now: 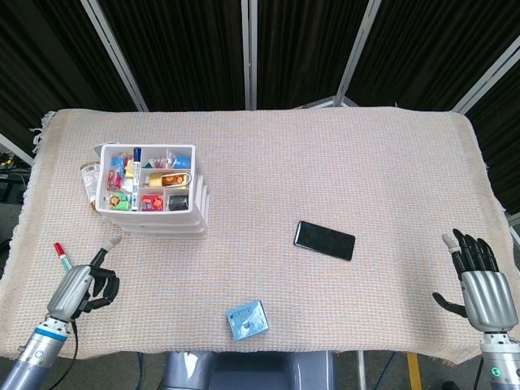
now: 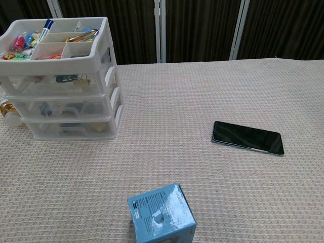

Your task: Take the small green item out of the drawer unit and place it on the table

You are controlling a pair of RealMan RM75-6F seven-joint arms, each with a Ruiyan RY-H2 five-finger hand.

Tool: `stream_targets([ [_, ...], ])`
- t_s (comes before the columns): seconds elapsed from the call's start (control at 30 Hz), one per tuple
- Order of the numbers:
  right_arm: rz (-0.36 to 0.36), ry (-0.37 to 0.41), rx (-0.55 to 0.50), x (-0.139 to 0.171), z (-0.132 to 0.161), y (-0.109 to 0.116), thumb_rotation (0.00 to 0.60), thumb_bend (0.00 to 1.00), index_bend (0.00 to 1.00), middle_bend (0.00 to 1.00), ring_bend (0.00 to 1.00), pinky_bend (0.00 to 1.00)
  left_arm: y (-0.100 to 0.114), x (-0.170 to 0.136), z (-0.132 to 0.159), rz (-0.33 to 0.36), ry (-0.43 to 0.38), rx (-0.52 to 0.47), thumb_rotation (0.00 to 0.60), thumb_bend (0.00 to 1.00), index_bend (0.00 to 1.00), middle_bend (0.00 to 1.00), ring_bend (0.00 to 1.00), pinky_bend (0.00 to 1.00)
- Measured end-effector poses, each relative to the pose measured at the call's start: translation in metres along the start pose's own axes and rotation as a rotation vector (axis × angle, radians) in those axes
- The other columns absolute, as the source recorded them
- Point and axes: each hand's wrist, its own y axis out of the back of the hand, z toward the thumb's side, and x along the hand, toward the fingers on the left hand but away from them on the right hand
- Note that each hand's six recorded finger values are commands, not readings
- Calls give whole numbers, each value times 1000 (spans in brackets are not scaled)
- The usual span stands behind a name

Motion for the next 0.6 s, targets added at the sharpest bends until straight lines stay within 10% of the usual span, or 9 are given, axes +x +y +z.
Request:
stream_targets([
  [0.6, 2, 0, -6, 3, -1, 2, 600, 22, 0, 0, 0, 0, -29, 47, -6, -68, 38, -303, 600, 637, 0, 810, 832, 741],
])
